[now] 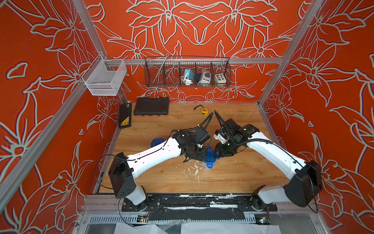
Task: Pack away toiletry kits
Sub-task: Close the fastener on the container.
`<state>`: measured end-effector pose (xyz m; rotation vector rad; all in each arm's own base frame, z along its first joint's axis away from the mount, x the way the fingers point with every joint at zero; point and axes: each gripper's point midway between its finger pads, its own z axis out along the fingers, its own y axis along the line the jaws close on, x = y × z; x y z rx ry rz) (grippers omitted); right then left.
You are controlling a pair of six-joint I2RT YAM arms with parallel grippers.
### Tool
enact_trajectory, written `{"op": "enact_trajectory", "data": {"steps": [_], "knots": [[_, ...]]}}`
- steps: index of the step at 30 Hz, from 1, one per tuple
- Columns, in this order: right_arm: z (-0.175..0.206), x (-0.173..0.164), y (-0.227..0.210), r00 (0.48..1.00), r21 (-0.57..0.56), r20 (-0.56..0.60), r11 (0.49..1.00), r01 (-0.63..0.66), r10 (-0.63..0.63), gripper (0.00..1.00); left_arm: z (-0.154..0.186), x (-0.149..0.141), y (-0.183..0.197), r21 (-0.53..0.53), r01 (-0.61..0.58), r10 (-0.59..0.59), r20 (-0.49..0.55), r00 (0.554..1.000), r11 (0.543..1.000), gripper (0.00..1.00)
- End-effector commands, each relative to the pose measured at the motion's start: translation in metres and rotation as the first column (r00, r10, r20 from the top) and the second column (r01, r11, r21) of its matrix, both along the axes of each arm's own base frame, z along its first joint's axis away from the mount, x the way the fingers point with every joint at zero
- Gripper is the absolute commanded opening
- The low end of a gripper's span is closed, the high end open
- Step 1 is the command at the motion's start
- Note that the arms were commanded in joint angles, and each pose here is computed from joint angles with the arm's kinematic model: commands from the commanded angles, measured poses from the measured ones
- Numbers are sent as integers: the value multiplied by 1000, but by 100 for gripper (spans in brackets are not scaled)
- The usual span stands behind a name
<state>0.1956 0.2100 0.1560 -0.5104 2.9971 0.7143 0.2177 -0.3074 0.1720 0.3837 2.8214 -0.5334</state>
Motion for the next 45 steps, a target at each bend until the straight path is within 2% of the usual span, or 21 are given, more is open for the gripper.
{"op": "enact_trajectory", "data": {"steps": [1, 16, 26, 45], "knots": [[-10, -6, -4, 1000, -39, -20, 999, -21, 20, 44, -7, 2, 2, 16, -18, 18, -5, 1000, 1000, 42], [-9, -7, 1, 999, -20, -30, 999, -29, 28, 44, -16, 0, -9, -35, -6, 5, -41, 999, 999, 39], [-12, -6, 9, 999, 14, -34, 999, -42, 43, 40, -20, -1, -17, -126, -5, -7, -94, 996, 992, 38], [-21, -10, 21, 995, 85, -75, 995, -54, 60, 40, -19, -1, -19, -284, -29, -27, -191, 981, 958, 37]]}}
